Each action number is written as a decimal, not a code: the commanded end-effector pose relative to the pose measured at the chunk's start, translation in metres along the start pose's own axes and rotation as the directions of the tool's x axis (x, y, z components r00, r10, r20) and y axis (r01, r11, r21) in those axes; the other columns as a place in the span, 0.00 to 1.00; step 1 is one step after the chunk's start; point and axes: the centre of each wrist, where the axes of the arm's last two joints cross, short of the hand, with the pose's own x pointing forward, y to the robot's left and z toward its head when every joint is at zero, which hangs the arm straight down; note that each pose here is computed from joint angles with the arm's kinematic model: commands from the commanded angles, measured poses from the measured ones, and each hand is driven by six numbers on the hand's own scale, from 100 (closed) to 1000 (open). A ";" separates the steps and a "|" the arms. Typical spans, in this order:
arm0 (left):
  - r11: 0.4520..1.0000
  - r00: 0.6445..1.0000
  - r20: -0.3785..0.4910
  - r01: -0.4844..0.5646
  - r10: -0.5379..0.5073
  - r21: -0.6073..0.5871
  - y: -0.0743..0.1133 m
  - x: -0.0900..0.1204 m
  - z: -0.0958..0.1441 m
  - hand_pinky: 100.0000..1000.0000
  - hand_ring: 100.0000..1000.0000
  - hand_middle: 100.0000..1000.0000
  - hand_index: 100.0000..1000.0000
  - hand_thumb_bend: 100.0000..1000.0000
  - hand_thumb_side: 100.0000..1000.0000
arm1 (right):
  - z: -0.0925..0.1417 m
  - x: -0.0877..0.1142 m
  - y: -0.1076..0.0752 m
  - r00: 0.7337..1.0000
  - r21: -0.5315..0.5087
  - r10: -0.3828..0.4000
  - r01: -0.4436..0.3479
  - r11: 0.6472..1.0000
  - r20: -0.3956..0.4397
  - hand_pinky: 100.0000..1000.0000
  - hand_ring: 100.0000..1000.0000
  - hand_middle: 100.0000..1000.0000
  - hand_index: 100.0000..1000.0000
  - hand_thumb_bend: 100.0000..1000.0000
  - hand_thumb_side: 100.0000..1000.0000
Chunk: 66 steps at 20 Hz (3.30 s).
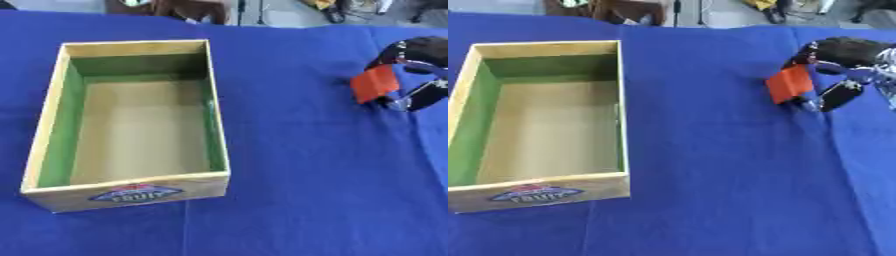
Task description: Pick up objects on the table and place them in the box.
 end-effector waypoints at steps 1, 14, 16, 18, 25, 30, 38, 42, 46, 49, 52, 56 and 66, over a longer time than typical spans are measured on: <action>1.000 1.000 0.012 0.013 -0.013 -0.012 0.002 0.005 -0.003 0.18 0.33 0.39 0.60 0.00 1.00 | 0.008 -0.005 -0.022 1.000 -0.052 0.002 -0.002 0.999 -0.009 0.75 0.74 0.29 0.13 0.00 0.12; 1.000 1.000 0.005 0.015 -0.015 -0.010 0.006 0.006 -0.006 0.19 0.33 0.40 0.60 0.00 0.99 | -0.002 0.028 -0.045 0.979 -0.249 -0.186 0.201 0.947 0.084 0.68 0.60 0.03 0.02 0.00 0.11; 1.000 1.000 0.004 0.013 -0.013 -0.011 0.006 0.007 -0.007 0.19 0.33 0.40 0.60 0.00 0.99 | -0.003 0.038 -0.053 0.969 -0.267 -0.215 0.240 0.933 0.120 0.68 0.59 0.02 0.02 0.00 0.11; 1.000 1.000 0.003 0.011 -0.011 -0.011 0.007 0.007 -0.008 0.19 0.33 0.40 0.60 0.00 0.99 | -0.003 0.047 -0.062 0.962 -0.286 -0.229 0.264 0.921 0.150 0.68 0.59 0.02 0.02 0.00 0.11; 1.000 1.000 -0.001 0.003 -0.003 -0.012 0.010 0.008 -0.010 0.19 0.33 0.39 0.60 0.00 0.98 | -0.011 0.079 -0.089 0.934 -0.352 -0.248 0.330 0.876 0.259 0.67 0.58 0.01 0.01 0.00 0.11; 1.000 1.000 -0.006 -0.009 0.009 -0.009 0.010 0.009 -0.009 0.19 0.33 0.39 0.60 0.00 0.97 | -0.038 0.122 -0.105 0.872 -0.356 -0.268 0.424 0.833 0.410 0.67 0.57 0.01 0.01 0.00 0.11; 0.999 1.000 -0.012 -0.027 0.027 -0.019 0.008 0.008 -0.011 0.19 0.33 0.39 0.60 0.00 0.98 | -0.079 0.193 -0.123 0.818 -0.388 -0.241 0.479 0.787 0.521 0.65 0.56 0.01 0.01 0.00 0.11; 0.999 0.999 0.007 -0.043 0.043 -0.026 0.006 0.008 -0.015 0.19 0.33 0.39 0.60 0.00 0.98 | -0.094 0.223 -0.121 0.811 -0.399 -0.253 0.499 0.770 0.527 0.65 0.55 0.00 0.01 0.00 0.11; 0.994 0.997 0.035 -0.072 0.075 -0.082 0.001 0.009 -0.021 0.19 0.33 0.39 0.60 0.00 0.97 | -0.109 0.248 -0.110 0.787 -0.369 -0.285 0.532 0.762 0.547 0.65 0.55 0.00 0.02 0.00 0.12; 0.977 0.989 0.071 -0.114 0.128 -0.180 -0.003 0.009 -0.027 0.19 0.33 0.39 0.60 0.00 0.96 | -0.116 0.259 -0.099 0.780 -0.343 -0.283 0.527 0.778 0.558 0.65 0.55 0.00 0.02 0.00 0.12; 0.952 0.981 0.094 -0.138 0.169 -0.273 -0.003 0.010 -0.031 0.19 0.34 0.39 0.59 0.00 0.95 | -0.121 0.268 -0.089 0.774 -0.302 -0.270 0.506 0.808 0.573 0.66 0.55 0.00 0.02 0.00 0.12; 0.911 0.972 0.099 -0.162 0.213 -0.379 -0.003 0.010 -0.033 0.20 0.34 0.39 0.59 0.00 0.95 | -0.126 0.277 -0.082 0.779 -0.265 -0.223 0.445 0.856 0.587 0.66 0.57 0.02 0.03 0.00 0.11; 0.907 0.969 0.088 -0.182 0.231 -0.378 0.001 0.011 -0.032 0.20 0.34 0.39 0.59 0.00 0.91 | -0.132 0.286 -0.069 0.782 -0.109 -0.034 0.130 0.985 0.622 0.67 0.71 0.36 0.43 0.00 0.11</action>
